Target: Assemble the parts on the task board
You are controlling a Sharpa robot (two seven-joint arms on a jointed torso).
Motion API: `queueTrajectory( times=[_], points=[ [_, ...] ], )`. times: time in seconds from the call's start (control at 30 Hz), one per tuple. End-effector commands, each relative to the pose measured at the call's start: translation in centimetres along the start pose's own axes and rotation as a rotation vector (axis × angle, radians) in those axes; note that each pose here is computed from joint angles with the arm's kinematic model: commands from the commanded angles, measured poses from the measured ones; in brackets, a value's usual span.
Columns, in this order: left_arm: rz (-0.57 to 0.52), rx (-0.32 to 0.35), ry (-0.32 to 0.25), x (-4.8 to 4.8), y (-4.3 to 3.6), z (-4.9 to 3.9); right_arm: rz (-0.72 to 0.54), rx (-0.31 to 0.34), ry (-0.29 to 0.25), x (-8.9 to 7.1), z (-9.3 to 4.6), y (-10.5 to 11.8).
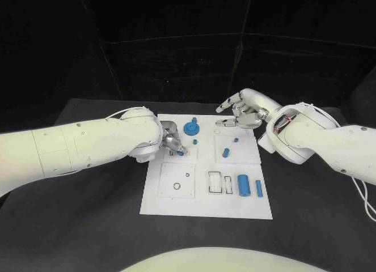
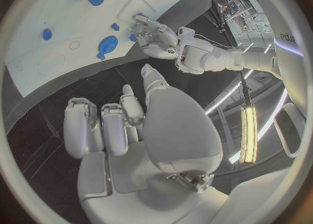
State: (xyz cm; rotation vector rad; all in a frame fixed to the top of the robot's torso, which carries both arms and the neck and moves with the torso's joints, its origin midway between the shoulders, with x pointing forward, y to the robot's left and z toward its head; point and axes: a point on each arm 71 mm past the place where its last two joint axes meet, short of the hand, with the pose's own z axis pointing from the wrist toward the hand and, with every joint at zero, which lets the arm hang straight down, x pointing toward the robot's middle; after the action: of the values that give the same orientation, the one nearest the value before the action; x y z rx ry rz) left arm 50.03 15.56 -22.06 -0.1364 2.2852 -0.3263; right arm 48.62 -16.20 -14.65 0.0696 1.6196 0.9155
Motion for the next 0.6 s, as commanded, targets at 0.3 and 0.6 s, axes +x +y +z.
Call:
queueTrajectory(
  times=[0.3, 0.6],
  points=[
    [0.007, 0.001, 0.025, 0.37, -0.23, 0.20, 0.001, -0.004, 0.006, -0.03, 0.00, 0.16],
    [0.008, 0.003, 0.023, 0.38, -0.42, 0.25, 0.001, -0.004, 0.007, -0.02, 0.02, 0.17]
  ],
)
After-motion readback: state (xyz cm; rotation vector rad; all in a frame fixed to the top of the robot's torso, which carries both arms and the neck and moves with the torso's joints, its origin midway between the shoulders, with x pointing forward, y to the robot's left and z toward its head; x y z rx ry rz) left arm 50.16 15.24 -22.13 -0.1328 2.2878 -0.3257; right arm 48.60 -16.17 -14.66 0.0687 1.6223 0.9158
